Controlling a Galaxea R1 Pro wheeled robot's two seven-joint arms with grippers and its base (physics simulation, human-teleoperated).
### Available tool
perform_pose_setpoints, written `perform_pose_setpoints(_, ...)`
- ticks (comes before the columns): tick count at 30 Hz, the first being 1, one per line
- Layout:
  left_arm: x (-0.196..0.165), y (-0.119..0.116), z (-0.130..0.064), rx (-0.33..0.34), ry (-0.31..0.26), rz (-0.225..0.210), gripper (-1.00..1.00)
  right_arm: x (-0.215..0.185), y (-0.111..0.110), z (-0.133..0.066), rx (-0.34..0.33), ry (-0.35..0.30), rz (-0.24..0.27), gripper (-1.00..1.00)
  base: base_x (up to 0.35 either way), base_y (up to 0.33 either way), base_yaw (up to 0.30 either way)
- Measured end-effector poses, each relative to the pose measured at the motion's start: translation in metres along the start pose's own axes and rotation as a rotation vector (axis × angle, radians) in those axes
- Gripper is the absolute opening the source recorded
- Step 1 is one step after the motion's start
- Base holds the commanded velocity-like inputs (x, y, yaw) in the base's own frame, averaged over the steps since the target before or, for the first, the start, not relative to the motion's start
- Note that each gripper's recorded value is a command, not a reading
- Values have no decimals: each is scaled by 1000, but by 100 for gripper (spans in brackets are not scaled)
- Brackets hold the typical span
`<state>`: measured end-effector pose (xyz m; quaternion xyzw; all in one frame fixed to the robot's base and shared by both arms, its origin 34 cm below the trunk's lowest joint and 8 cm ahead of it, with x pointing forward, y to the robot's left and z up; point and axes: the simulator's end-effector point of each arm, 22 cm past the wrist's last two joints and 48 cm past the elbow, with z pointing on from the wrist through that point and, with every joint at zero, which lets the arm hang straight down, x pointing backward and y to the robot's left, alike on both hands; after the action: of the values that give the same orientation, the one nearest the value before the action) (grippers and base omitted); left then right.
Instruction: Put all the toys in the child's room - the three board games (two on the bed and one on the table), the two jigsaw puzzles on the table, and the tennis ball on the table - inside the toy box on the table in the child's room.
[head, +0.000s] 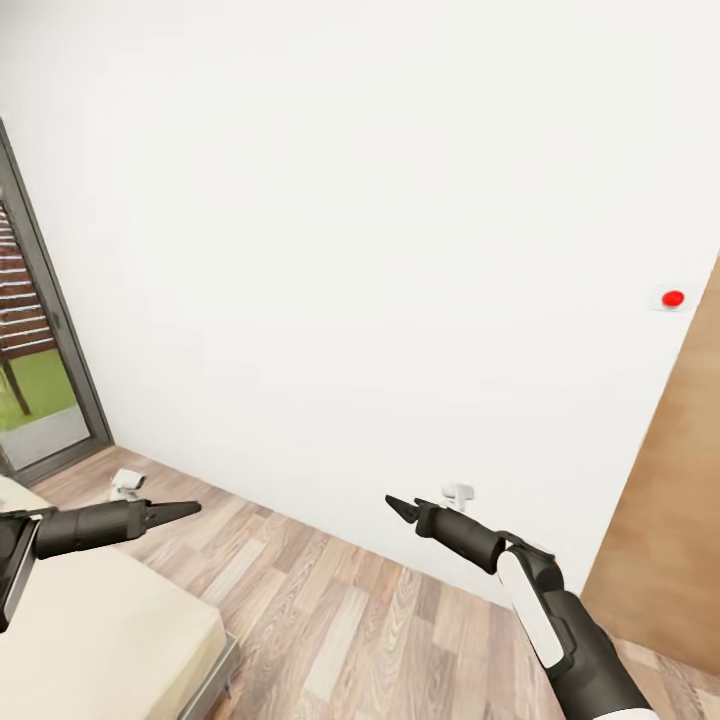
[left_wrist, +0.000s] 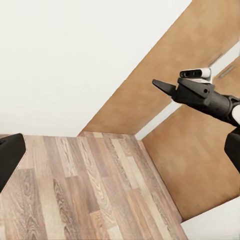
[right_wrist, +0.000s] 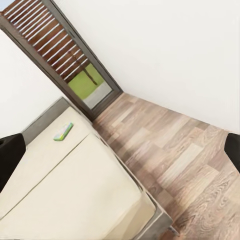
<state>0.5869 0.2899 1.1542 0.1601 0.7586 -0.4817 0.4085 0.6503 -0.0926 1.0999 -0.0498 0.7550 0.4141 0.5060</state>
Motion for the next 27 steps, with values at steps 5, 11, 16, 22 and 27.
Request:
perform_pose_setpoints(5,0,0,1,1,0,0,100,1,1,1,-1,1,2,100,189,-14,287)
perform_pose_setpoints(11,1,-1,1,3,0,-1,100,2,0,1,1,3,4,100,180,-53,286)
perform_pose_setpoints(16,0,-1,1,3,0,-1,100,3,-1,1,1,4,5,100,172,-90,286)
perform_pose_setpoints(22,1,-1,2,4,1,-1,100,3,0,1,0,5,5,100,161,-104,287)
perform_pose_setpoints(27,1,-1,2,4,1,0,100,3,0,1,0,4,6,100,154,-134,286)
